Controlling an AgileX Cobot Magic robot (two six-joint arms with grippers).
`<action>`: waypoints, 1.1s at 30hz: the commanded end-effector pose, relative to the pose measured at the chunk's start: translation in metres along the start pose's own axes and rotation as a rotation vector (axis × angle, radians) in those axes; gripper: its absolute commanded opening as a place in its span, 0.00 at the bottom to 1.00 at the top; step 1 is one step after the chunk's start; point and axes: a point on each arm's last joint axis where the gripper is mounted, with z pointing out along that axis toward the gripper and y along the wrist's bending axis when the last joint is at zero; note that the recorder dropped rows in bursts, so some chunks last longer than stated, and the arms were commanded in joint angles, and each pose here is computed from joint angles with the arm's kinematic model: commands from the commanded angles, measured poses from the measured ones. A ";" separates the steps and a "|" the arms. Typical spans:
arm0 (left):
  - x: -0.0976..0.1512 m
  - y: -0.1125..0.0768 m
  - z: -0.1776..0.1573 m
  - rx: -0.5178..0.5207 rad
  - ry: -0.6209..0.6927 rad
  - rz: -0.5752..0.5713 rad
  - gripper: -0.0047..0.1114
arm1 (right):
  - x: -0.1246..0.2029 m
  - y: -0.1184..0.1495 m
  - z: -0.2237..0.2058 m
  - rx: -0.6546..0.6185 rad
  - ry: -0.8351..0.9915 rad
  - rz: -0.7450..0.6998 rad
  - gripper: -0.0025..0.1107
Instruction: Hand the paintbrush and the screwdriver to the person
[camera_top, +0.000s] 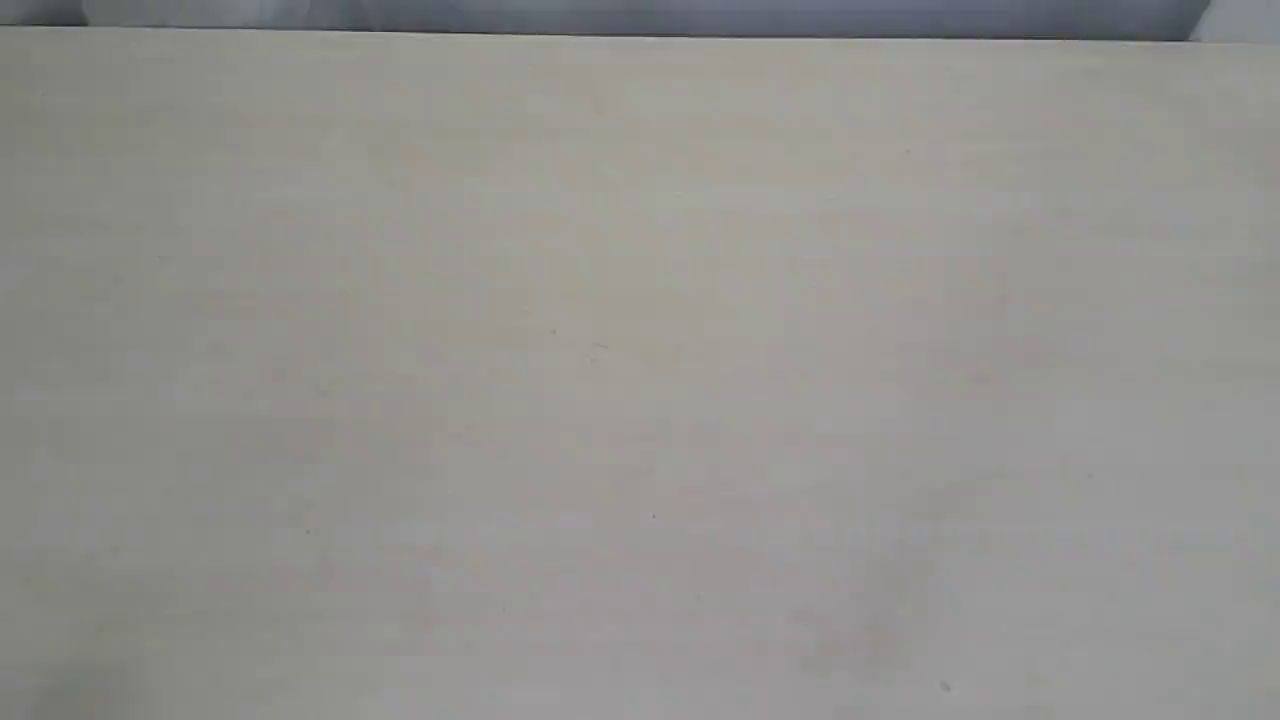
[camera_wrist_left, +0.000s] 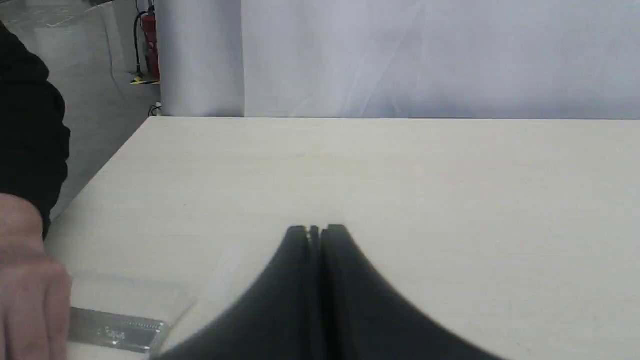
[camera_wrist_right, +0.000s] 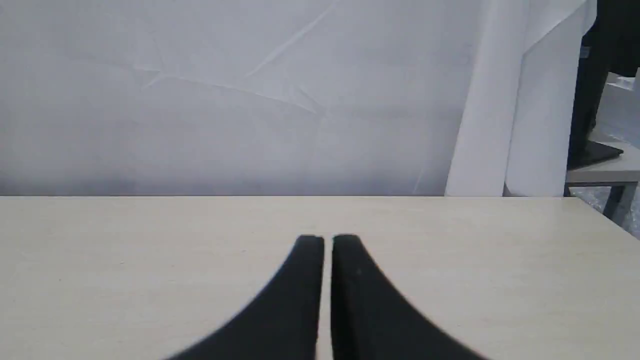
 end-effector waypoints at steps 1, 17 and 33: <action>0.000 0.000 0.000 0.007 -0.011 -0.005 0.04 | 0.001 0.000 0.000 0.006 0.001 -0.004 0.06; -0.001 0.000 0.000 0.007 -0.013 -0.003 0.04 | 0.001 0.004 0.000 -0.062 0.001 -0.005 0.06; 0.000 0.000 0.000 0.007 -0.011 -0.003 0.04 | 0.001 0.004 0.000 -0.062 0.001 -0.005 0.06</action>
